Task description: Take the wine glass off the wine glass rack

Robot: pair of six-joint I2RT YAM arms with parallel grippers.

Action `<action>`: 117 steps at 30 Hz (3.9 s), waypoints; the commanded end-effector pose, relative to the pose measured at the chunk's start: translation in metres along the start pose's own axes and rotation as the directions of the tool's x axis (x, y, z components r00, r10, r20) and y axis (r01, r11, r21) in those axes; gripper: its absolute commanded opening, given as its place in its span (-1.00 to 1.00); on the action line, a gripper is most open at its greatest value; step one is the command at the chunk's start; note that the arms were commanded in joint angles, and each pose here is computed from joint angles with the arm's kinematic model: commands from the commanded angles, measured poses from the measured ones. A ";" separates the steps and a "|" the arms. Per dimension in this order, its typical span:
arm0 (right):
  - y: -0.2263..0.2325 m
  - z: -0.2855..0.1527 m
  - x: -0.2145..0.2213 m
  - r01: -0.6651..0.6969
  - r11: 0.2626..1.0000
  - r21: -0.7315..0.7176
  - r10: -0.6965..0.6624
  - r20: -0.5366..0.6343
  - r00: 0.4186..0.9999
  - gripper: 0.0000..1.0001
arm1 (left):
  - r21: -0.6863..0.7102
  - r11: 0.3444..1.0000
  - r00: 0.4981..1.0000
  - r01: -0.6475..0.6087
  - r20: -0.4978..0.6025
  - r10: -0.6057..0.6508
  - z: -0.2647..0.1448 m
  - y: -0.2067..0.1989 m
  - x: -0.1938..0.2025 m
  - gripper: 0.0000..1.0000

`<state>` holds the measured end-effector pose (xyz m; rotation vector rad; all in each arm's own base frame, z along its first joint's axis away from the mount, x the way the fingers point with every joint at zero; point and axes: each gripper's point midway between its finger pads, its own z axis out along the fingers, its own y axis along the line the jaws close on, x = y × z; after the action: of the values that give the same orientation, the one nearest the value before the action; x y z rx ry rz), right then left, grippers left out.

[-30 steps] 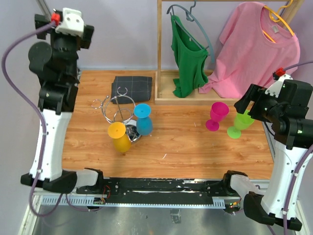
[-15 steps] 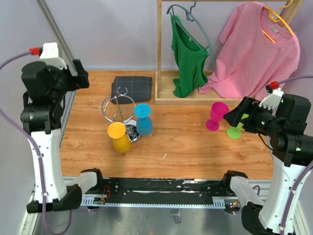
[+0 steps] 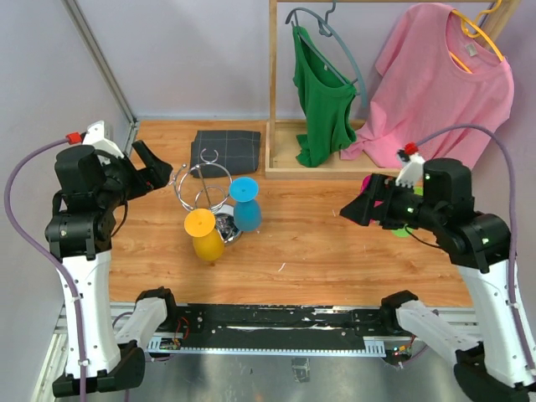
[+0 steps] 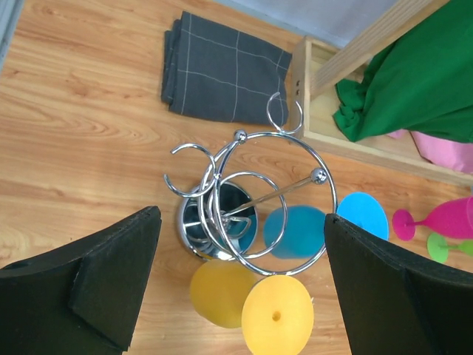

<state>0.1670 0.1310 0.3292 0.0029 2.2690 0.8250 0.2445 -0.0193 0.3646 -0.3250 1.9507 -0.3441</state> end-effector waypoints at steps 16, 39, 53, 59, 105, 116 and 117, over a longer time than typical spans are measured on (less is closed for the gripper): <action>0.149 0.140 0.044 -0.183 0.942 -0.281 0.201 0.036 0.979 0.59 | 0.080 0.997 0.995 -0.004 0.099 -0.004 0.000 -0.022 -0.042 0.99; 0.234 0.196 0.098 -0.370 0.792 -0.485 0.354 -0.128 0.926 0.10 | 0.126 0.991 0.995 -0.047 0.099 0.034 0.012 -0.030 -0.049 0.99; 0.233 0.211 0.116 -0.404 0.787 -0.466 0.365 -0.177 0.914 -0.06 | 0.142 0.989 0.997 -0.039 0.076 0.028 0.019 -0.031 -0.046 0.99; 0.233 0.217 0.122 -0.404 0.797 -0.448 0.354 -0.195 0.915 -0.16 | 0.134 0.990 0.997 -0.048 0.074 0.038 0.019 -0.029 -0.044 0.99; 0.243 0.205 0.104 -0.566 0.650 -0.507 0.511 -0.261 0.819 -0.99 | 0.136 0.989 0.997 -0.060 0.058 0.053 0.029 -0.027 -0.043 0.99; 0.246 0.207 0.103 -0.602 0.607 -0.519 0.543 -0.282 0.791 -0.99 | 0.137 0.989 0.997 -0.064 0.058 0.057 0.028 -0.026 -0.041 0.99; 0.246 0.208 0.103 -0.602 0.606 -0.520 0.543 -0.283 0.791 -0.99 | 0.138 0.988 0.996 -0.066 0.061 0.058 0.028 -0.027 -0.042 0.99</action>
<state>0.1619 0.4656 0.2703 0.4258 2.0724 1.8352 0.2872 -0.0312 0.3934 -0.2088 1.8936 -0.4295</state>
